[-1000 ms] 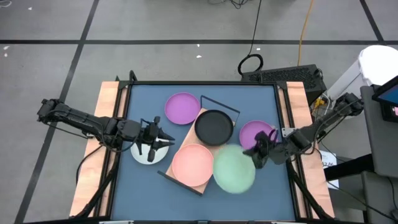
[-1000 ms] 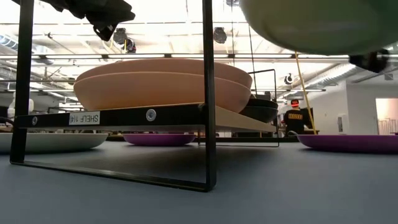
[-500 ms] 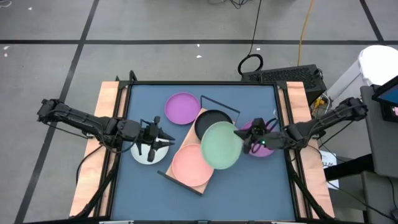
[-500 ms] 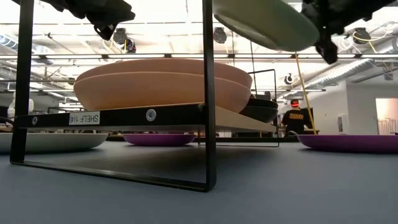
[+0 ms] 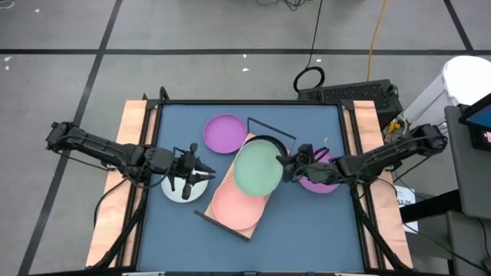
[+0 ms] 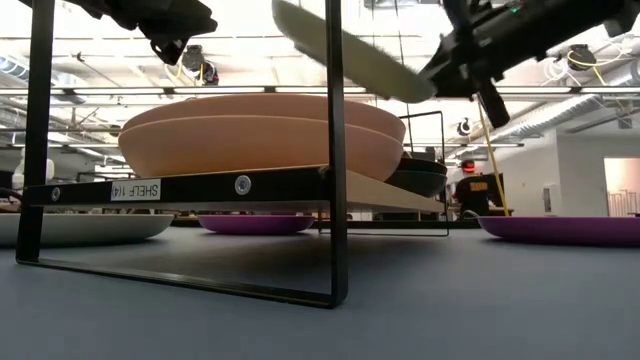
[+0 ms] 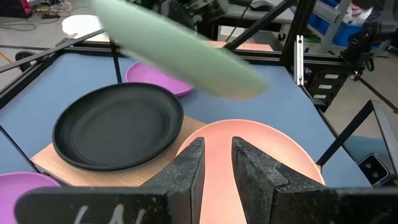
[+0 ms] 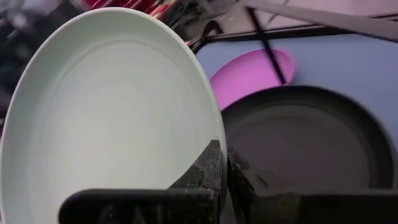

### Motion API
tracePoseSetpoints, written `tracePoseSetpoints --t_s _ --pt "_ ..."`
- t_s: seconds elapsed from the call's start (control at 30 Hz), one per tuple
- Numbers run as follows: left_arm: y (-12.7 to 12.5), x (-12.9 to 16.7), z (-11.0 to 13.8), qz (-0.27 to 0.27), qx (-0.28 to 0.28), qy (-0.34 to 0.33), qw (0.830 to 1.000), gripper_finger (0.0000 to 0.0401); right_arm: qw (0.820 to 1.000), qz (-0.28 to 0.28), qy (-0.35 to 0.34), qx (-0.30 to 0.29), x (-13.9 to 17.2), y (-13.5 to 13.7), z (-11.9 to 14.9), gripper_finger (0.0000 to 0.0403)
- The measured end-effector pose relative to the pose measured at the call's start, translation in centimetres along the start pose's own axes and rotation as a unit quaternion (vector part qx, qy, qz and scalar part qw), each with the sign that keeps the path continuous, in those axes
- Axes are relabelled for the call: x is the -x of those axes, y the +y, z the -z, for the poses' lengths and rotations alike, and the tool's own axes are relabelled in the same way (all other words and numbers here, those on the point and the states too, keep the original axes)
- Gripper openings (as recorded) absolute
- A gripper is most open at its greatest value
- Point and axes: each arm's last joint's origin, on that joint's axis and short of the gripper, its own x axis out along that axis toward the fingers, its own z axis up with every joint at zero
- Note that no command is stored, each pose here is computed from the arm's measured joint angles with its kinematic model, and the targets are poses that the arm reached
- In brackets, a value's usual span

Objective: Place and stack plates onto a shelf
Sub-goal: Stack the green plate on top of the black plate on the shelf

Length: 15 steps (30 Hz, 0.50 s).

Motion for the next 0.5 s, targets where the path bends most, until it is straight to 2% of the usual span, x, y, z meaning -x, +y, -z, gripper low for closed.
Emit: tracePoseSetpoints --t_s 0.27,0.5 --pt "0.0 0.0 0.0 0.0 0.002 0.0 1.0 0.0086 0.996 0.052 -0.056 -0.047 -1.0 -0.5 0.6 0.0002" --pt "0.0 0.0 0.0 0.0 0.002 0.0 1.0 0.0086 0.994 0.066 -0.055 -0.066 -1.3 -0.9 0.9 0.0003"
